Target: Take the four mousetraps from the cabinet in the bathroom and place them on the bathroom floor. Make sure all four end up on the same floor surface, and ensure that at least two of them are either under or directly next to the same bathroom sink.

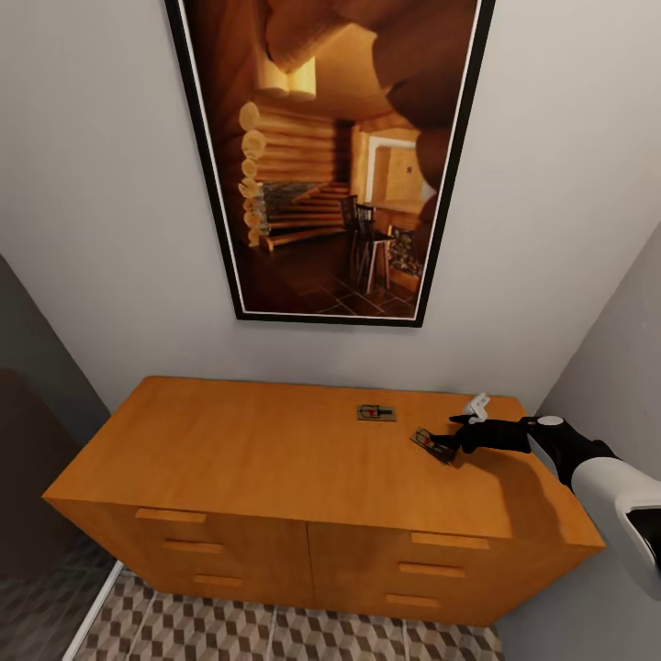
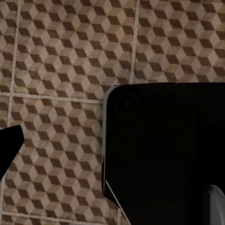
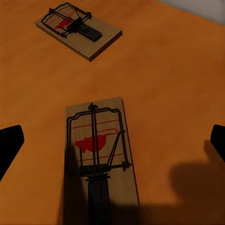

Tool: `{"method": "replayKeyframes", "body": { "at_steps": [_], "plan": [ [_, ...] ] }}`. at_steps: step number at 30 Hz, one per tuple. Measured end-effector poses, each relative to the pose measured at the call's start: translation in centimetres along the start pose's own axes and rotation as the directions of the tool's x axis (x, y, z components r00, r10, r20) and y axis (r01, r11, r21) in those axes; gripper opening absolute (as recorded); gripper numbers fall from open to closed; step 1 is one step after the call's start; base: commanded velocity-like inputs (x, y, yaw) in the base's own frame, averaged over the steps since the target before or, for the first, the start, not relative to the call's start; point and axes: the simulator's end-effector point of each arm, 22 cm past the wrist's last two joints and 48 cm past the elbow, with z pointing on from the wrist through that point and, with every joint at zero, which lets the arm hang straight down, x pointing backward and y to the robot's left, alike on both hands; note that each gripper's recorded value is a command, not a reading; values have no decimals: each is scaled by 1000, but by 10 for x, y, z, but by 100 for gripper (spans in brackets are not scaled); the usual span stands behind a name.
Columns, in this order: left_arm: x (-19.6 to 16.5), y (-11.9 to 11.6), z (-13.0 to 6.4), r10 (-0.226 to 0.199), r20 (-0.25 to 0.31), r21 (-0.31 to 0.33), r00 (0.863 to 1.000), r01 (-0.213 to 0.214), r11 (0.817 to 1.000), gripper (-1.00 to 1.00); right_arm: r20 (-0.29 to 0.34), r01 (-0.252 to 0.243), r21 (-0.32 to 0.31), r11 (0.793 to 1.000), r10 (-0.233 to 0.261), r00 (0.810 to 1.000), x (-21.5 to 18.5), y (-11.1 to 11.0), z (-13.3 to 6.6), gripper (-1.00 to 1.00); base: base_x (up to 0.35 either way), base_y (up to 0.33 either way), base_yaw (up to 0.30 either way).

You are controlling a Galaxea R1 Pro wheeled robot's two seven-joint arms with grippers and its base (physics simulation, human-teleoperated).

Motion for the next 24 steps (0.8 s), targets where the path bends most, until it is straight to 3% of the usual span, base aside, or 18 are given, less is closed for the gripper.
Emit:
{"method": "replayKeyframes", "body": {
  "at_steps": [13,24],
  "plan": [
    [0,0,0,0,0,0,1000,0,1000,100,0,0,0,1000,0,1000,0,0,0,100,0,0,8],
    [0,0,0,0,0,0,1000,0,1000,100,0,0,-1,1000,0,1000,0,1,1,100,0,0,121]
  ]
}}
